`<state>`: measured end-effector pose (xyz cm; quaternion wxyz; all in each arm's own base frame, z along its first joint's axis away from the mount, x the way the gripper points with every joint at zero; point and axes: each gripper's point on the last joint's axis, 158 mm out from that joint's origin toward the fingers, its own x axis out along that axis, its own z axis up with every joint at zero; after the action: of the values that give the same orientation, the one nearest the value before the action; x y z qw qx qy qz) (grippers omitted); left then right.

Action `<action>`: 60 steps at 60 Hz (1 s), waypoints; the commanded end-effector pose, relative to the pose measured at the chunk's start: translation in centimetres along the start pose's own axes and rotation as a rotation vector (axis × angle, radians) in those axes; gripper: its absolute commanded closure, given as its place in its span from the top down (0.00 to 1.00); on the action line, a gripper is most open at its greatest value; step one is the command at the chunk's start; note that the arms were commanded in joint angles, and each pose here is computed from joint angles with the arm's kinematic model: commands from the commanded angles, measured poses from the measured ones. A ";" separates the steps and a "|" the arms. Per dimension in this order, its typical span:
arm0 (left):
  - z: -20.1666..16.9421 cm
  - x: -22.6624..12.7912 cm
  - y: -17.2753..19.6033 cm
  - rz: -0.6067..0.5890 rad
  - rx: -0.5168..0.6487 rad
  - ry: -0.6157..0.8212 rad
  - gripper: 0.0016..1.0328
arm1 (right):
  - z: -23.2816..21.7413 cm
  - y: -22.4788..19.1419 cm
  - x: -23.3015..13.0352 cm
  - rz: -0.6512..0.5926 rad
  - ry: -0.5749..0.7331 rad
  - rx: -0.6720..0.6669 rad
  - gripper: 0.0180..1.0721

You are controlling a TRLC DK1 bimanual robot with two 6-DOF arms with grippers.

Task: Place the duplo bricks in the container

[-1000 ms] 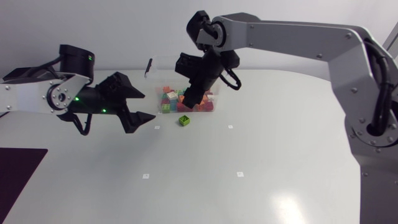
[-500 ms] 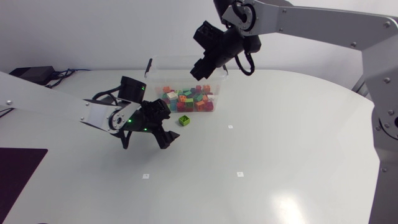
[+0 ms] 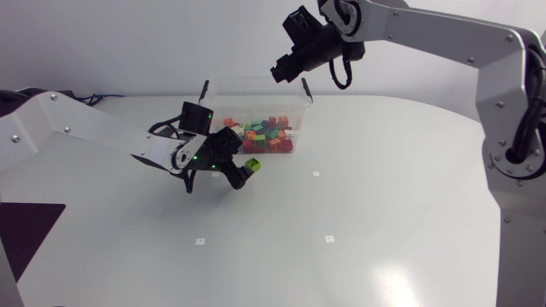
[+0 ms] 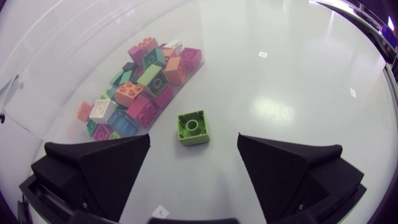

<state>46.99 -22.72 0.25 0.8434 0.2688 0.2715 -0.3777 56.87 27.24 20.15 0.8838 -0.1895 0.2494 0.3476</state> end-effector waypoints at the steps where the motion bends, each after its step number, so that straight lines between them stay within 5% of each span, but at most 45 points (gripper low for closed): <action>1: -0.1 1.0 0.5 0.012 -0.032 0.002 0.95 | -0.5 -1.1 1.8 -0.005 -0.010 0.041 0.17; 18: 0.1 2.0 0.5 0.024 -0.046 0.008 0.95 | -0.7 -2.0 4.5 -0.013 -0.025 0.059 0.34; 29: 0.5 2.5 0.3 0.020 -0.054 0.004 0.95 | -1.0 -2.2 5.4 -0.008 -0.013 0.064 0.92; 60: -0.5 4.7 0.7 -0.034 -0.131 0.109 0.92 | 0.5 0.7 -1.3 0.003 -0.061 0.017 0.94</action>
<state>49.38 -24.27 -2.29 0.8362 0.2388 0.3317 -0.3656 57.28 27.17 18.99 0.8900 -0.1670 0.2447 0.3465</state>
